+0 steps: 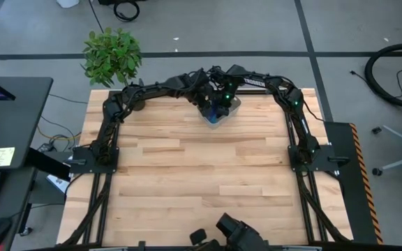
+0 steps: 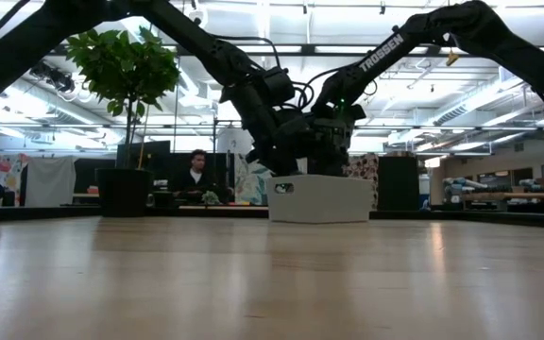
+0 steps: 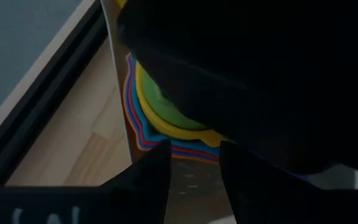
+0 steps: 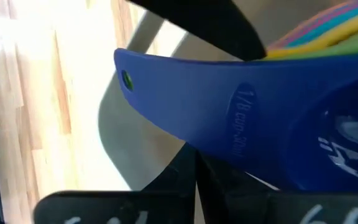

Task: Nest measuring cups in basket
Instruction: Adjust the stacked measuring cups in the gray bin, then adjust the gray bin on the table, then return to Home Position

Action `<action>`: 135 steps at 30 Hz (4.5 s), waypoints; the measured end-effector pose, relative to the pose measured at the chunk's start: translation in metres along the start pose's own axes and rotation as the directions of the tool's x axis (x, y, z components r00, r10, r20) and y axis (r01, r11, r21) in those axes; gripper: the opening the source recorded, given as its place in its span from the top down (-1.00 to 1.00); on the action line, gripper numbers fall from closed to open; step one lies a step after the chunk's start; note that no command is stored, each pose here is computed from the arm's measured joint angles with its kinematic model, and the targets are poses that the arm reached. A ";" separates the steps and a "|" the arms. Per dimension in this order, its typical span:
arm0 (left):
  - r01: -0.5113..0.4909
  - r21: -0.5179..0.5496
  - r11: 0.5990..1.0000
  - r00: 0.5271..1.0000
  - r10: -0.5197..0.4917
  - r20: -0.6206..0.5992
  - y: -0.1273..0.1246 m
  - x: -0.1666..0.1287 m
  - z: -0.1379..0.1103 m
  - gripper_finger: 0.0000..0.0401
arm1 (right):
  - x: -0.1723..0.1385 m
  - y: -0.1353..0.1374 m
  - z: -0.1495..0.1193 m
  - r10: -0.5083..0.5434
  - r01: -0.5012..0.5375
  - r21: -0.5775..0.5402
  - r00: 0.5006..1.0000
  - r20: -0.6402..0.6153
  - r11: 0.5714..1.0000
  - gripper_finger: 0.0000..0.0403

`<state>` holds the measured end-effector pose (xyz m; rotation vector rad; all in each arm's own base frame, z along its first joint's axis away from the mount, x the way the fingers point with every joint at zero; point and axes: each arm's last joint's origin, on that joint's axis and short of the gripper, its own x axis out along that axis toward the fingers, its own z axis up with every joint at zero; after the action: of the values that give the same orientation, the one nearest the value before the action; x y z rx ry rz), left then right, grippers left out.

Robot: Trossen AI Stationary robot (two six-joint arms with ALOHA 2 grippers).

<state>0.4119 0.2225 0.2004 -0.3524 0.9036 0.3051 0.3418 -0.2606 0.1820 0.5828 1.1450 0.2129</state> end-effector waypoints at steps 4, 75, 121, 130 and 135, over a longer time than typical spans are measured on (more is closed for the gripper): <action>0.005 -0.001 1.000 1.000 -0.005 -0.016 0.000 0.000 -0.002 0.30 | -0.003 -0.002 -0.006 -0.021 0.022 0.038 0.999 -0.050 0.999 0.95; -0.294 0.012 0.956 0.867 0.261 0.424 -0.059 -0.467 -0.068 0.30 | -0.163 0.229 -0.092 -0.328 0.327 0.033 0.941 0.085 0.945 0.95; -0.285 -0.014 0.958 0.850 0.259 0.459 -0.059 -0.470 -0.066 0.30 | 0.049 0.063 -0.016 -0.591 0.716 -0.147 0.658 0.466 0.682 0.96; -0.287 -0.034 0.957 0.854 0.271 0.444 -0.057 -0.466 -0.063 0.30 | 0.022 0.085 -0.015 -0.481 0.656 -0.181 0.688 0.544 0.733 0.96; -0.290 -0.036 0.956 0.858 0.277 0.432 -0.057 -0.465 -0.063 0.30 | -0.035 0.150 -0.014 -0.369 0.645 -0.225 0.650 0.665 0.730 0.96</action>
<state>0.1192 0.0937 0.5480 -0.1092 0.5140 0.6168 0.3343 -0.1463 0.2864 -0.1346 0.5753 -0.2099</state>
